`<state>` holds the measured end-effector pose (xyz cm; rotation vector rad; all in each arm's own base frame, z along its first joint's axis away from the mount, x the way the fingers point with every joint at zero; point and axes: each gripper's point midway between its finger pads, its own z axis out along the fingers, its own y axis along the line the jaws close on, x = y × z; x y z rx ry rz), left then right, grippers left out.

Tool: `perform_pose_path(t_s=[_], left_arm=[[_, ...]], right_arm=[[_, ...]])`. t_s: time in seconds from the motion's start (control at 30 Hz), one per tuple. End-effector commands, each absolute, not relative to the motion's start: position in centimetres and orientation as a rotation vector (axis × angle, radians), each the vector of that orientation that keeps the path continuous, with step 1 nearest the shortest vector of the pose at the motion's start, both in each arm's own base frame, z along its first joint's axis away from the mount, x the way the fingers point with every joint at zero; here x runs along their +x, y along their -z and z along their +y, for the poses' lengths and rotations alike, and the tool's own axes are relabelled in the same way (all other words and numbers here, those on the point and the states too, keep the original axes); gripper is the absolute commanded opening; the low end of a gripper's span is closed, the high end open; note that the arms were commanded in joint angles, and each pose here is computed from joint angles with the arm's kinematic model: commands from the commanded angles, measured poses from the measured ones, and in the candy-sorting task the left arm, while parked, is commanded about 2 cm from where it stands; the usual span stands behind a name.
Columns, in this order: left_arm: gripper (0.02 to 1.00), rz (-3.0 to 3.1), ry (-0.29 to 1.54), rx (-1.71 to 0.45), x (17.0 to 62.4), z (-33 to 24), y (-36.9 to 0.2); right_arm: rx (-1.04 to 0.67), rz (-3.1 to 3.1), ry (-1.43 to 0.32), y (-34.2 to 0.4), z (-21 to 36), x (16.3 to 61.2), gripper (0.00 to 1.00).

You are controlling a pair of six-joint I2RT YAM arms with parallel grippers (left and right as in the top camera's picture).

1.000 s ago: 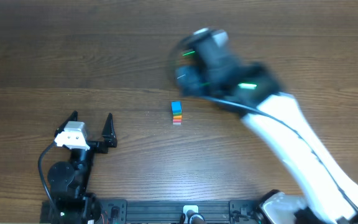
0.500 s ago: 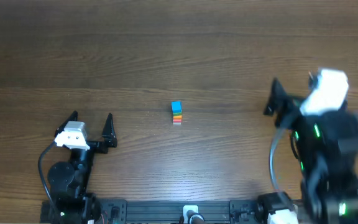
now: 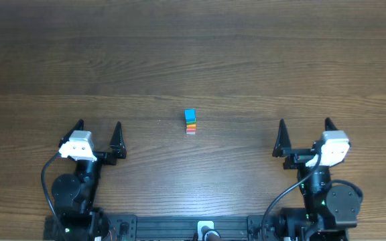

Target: Stack Cubes

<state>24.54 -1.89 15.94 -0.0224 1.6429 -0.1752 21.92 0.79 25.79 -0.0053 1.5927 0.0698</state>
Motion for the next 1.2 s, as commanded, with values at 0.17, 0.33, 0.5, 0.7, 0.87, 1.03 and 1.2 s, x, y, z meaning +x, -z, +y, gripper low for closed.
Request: perform_pose_path(t_s=[0.17, 0.33, 0.5, 0.7, 0.87, 1.03, 1.2], left_arm=[[1.0, 1.644, 0.182, -0.005, 24.5, -2.2, -15.8], [1.0, 1.644, 0.182, -0.005, 24.5, -2.2, -15.8], [1.0, 1.644, 0.182, -0.005, 24.5, -2.2, -15.8], [1.0, 1.644, 0.182, -0.005, 24.5, -2.2, -15.8], [0.998, 1.644, 0.182, -0.005, 24.5, -2.2, -15.8], [0.998, 1.644, 0.182, -0.005, 24.5, -2.2, -15.8], [1.0, 1.644, 0.182, -0.005, 24.5, -2.2, -15.8]], right_arm=[[-0.048, 1.599, -0.096, -22.1, 1.5, 22.7, 0.991], [-0.057, 1.574, -0.102, -21.3, 1.6, 23.3, 0.991], [-0.05, 1.59, -0.095, -19.4, 1.5, 23.9, 0.993], [-0.048, 1.585, -0.093, -17.3, 1.4, 24.6, 0.993], [-0.046, 1.612, -0.094, -16.5, 1.4, 24.6, 0.991], [-0.045, 1.639, -0.096, -15.8, 1.4, 24.6, 0.993], [-0.045, 1.639, -0.096, -15.8, 1.4, 24.6, 0.993]])
